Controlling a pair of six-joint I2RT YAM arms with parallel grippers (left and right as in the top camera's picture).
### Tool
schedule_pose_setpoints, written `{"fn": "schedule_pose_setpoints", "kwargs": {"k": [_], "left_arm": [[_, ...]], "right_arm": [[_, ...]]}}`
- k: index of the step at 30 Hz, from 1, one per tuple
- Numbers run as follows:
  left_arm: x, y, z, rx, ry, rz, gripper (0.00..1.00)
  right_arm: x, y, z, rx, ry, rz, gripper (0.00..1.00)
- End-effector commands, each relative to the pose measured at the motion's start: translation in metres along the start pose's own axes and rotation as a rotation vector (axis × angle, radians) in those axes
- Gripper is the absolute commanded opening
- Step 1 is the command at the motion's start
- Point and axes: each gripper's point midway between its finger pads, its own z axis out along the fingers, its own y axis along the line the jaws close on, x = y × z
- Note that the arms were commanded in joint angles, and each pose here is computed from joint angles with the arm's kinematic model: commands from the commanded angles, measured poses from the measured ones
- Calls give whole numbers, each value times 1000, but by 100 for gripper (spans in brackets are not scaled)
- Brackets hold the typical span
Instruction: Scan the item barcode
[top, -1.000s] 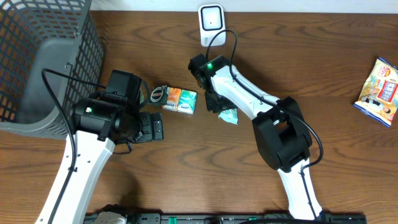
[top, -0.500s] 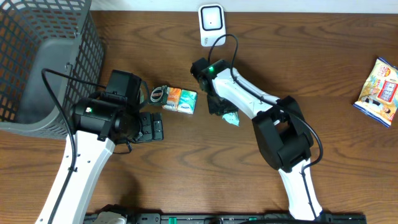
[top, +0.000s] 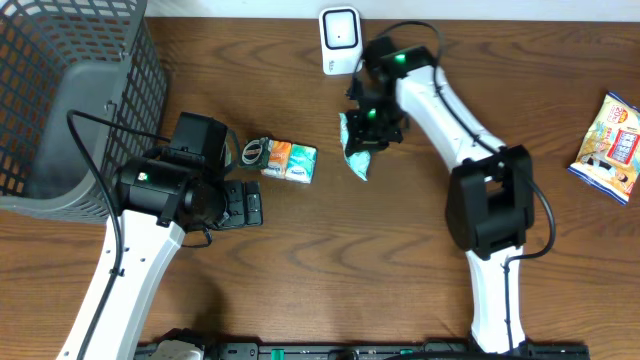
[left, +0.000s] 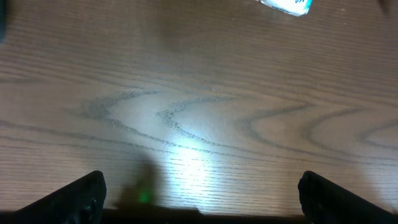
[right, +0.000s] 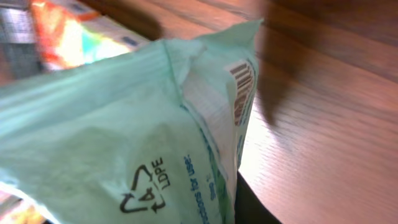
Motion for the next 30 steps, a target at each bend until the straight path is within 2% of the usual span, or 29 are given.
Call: {"fn": "schedule_pose_setpoints", "kwargs": {"k": [1, 4, 9, 14, 20, 24, 30], "left_arm": [[2, 0, 2, 4, 12, -13, 98], [1, 0, 2, 4, 12, -13, 98], [2, 0, 2, 4, 12, -13, 98], [2, 0, 2, 4, 12, -13, 98], [1, 0, 2, 4, 12, -13, 98], [2, 0, 2, 4, 12, -13, 98], [2, 0, 2, 4, 12, -13, 98]], "right_arm": [[17, 22, 10, -324, 58, -56, 13], [23, 13, 24, -430, 60, -24, 18], [27, -21, 36, -446, 42, 74, 22], [19, -62, 13, -393, 2, 166, 38], [20, -100, -34, -195, 5, 243, 47], [26, -97, -64, -72, 13, 211, 52], [36, -57, -92, 55, -16, 69, 58]]}}
